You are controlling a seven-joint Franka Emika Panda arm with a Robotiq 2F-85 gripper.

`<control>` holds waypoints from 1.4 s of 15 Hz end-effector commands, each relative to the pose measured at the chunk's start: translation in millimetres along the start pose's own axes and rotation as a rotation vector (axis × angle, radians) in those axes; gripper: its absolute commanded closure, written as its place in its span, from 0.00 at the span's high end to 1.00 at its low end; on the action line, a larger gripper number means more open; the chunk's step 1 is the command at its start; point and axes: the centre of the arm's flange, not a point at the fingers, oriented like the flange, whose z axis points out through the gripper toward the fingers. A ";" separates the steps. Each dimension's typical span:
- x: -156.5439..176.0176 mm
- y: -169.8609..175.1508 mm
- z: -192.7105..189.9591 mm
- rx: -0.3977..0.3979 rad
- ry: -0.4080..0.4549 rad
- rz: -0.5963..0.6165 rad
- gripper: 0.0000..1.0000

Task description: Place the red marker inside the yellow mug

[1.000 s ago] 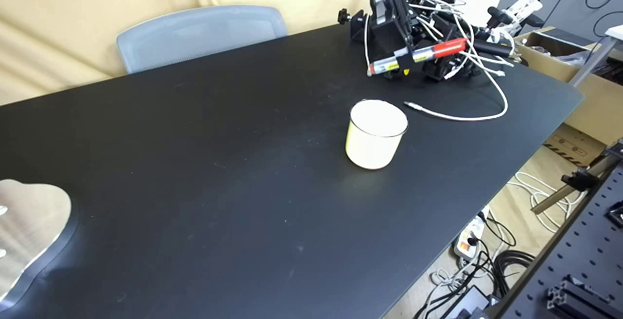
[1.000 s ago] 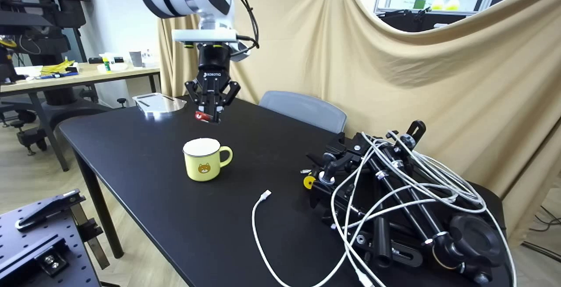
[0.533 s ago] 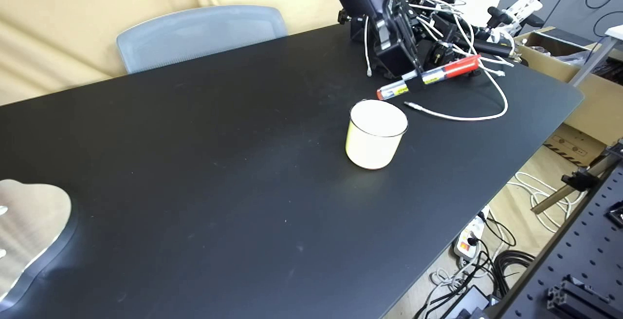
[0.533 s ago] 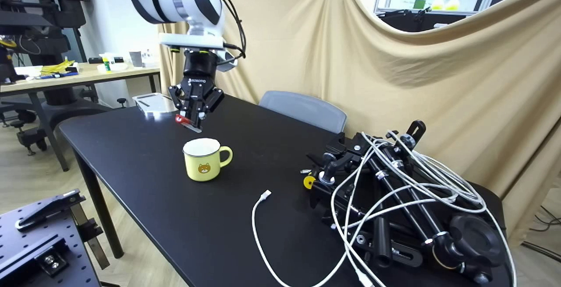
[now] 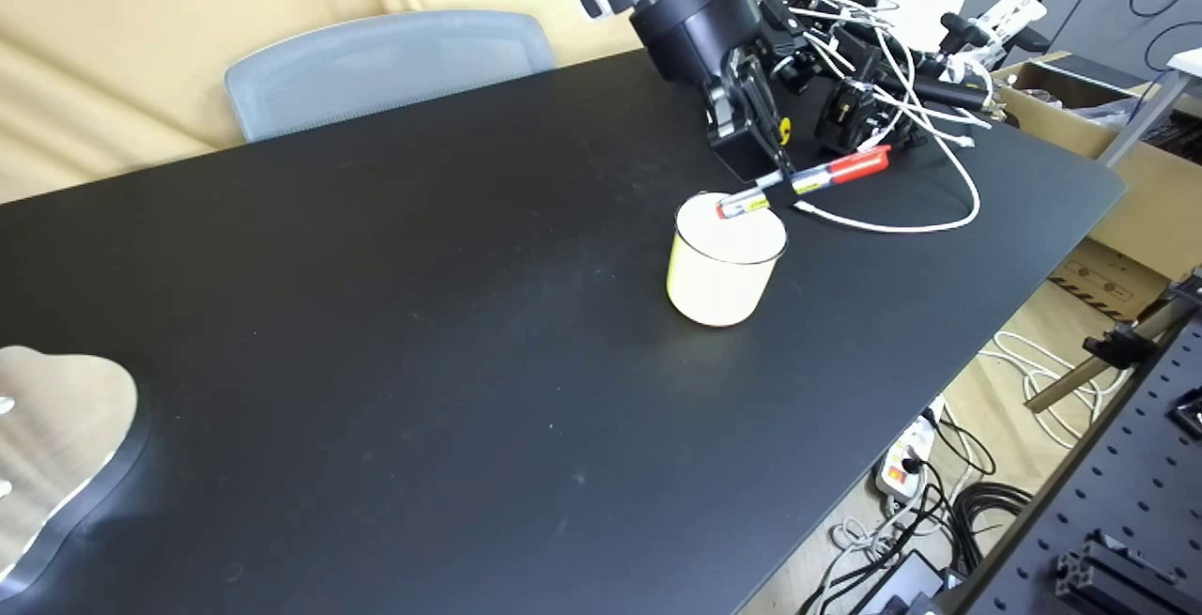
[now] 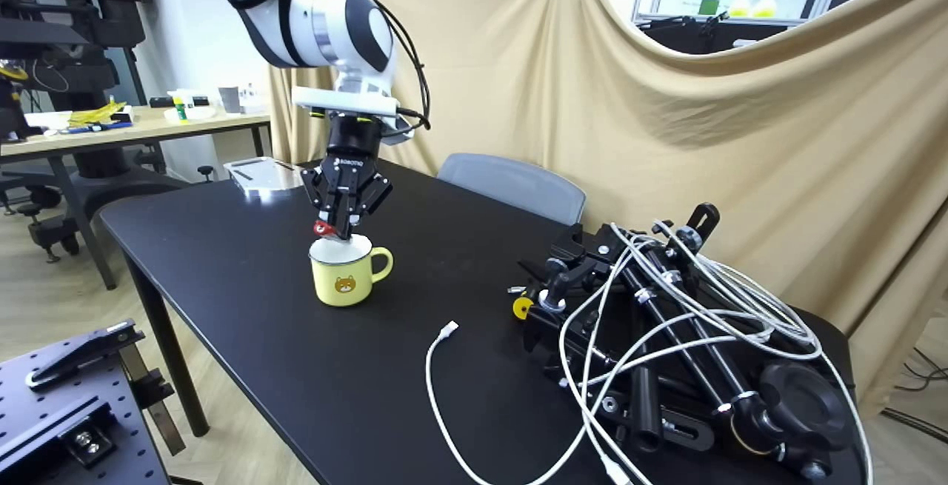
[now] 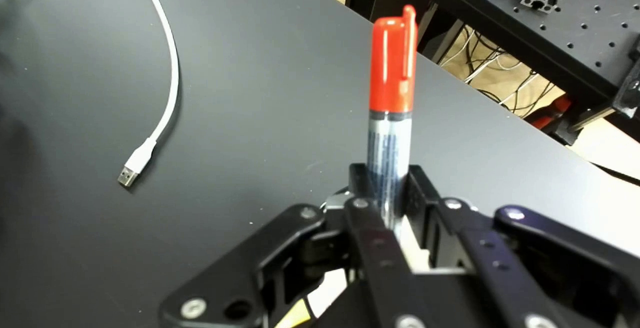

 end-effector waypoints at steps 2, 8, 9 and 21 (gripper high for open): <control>16.2 9.3 -1.4 0.048 -0.026 -0.023 0.05; 35.2 12.8 -0.9 0.069 -0.064 -0.055 0.05; 38.1 13.8 -0.6 0.073 -0.070 -0.058 0.15; 32.5 19.9 -26.7 0.030 0.092 -0.034 1.00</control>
